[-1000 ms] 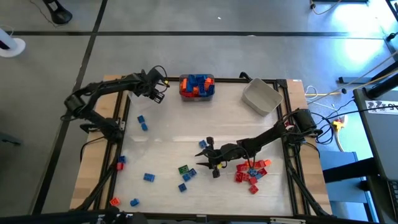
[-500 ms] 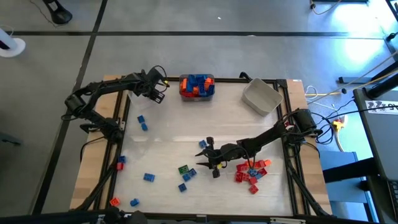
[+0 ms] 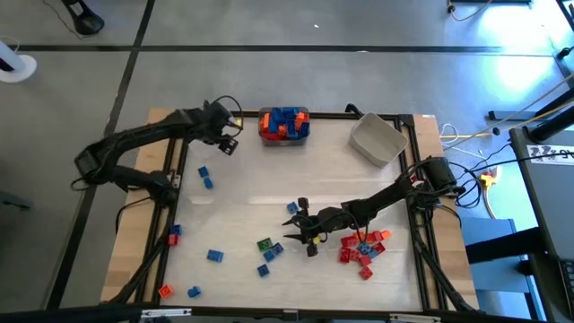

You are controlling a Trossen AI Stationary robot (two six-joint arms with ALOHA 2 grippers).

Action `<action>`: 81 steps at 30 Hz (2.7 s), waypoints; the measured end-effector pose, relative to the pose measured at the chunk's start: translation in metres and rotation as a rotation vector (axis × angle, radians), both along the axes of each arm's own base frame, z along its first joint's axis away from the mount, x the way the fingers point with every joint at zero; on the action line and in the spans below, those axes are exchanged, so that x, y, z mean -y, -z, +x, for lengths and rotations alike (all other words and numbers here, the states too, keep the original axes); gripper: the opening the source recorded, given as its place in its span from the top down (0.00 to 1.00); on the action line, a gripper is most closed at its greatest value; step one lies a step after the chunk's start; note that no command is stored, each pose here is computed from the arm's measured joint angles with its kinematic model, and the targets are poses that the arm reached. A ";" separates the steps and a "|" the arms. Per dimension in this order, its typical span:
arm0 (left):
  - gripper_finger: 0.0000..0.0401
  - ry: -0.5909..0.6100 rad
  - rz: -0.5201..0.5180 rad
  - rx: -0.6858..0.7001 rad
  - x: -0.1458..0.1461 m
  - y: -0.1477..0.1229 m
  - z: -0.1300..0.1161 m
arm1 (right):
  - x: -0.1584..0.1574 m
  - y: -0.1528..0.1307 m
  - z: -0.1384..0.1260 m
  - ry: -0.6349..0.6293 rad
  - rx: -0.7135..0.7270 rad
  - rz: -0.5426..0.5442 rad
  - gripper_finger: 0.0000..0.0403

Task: Sort blocks by size

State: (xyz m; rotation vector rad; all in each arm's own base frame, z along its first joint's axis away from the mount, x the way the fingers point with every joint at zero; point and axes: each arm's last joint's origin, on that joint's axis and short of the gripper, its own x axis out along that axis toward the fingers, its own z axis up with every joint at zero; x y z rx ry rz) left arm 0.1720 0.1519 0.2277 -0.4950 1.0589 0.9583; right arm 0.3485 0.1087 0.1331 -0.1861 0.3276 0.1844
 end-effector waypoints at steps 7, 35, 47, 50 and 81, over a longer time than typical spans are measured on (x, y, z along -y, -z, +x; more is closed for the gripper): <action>0.43 0.155 0.089 0.188 0.051 -0.038 0.003 | 0.000 0.000 0.000 0.000 0.002 0.000 0.59; 0.44 -0.088 0.004 0.047 0.169 -0.016 -0.004 | 0.000 0.000 0.000 0.000 -0.001 0.026 0.59; 0.44 -0.040 -0.002 -0.172 0.145 0.003 0.013 | 0.000 0.000 0.000 0.001 -0.002 0.027 0.59; 0.44 0.020 -0.039 -0.234 0.139 0.006 0.014 | 0.000 0.000 0.000 0.000 -0.003 0.026 0.59; 0.44 0.263 -0.140 -0.380 0.127 0.077 -0.002 | -0.001 0.000 0.000 -0.015 -0.004 0.031 0.59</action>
